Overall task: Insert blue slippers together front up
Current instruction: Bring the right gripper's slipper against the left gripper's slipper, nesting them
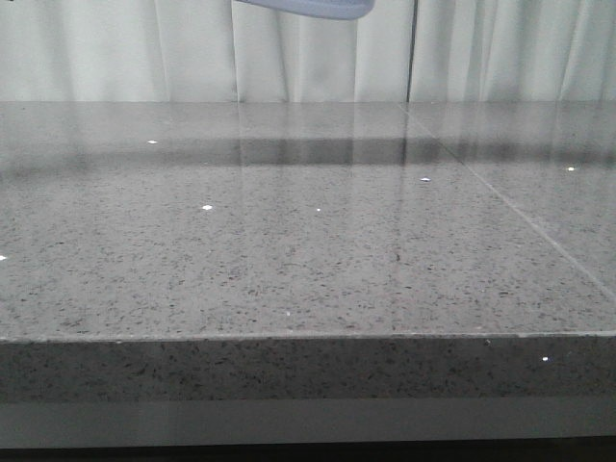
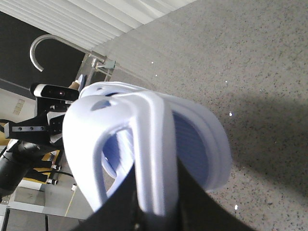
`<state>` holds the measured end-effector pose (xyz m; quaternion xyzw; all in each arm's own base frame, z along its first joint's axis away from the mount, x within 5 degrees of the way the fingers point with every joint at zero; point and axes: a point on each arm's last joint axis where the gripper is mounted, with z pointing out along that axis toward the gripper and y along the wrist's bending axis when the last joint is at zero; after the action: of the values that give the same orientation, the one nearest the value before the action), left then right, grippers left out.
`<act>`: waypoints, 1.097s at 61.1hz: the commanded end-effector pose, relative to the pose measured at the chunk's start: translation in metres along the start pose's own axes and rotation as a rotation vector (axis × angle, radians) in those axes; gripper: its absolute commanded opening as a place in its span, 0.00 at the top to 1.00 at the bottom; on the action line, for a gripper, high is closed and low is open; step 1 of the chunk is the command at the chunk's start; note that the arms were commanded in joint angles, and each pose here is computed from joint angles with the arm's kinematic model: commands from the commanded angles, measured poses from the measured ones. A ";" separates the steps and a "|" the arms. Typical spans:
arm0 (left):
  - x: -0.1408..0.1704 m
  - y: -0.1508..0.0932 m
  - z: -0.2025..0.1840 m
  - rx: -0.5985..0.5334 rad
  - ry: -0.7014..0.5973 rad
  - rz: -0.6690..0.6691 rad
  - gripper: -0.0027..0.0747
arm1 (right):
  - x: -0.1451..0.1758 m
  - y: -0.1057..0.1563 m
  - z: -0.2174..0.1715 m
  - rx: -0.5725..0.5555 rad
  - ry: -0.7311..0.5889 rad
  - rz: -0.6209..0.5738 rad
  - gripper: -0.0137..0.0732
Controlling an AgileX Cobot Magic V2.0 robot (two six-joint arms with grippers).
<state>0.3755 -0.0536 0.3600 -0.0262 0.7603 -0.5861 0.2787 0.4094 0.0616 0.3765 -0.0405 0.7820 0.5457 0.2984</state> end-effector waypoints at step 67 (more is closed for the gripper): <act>0.015 -0.027 0.013 -0.018 0.060 0.145 0.99 | 0.012 0.022 0.011 0.003 0.106 -0.057 0.54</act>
<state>0.3738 -0.0706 0.3490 0.0199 0.7971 -0.5363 0.2768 0.4170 0.0799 0.3487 -0.0555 0.8119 0.5221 0.2553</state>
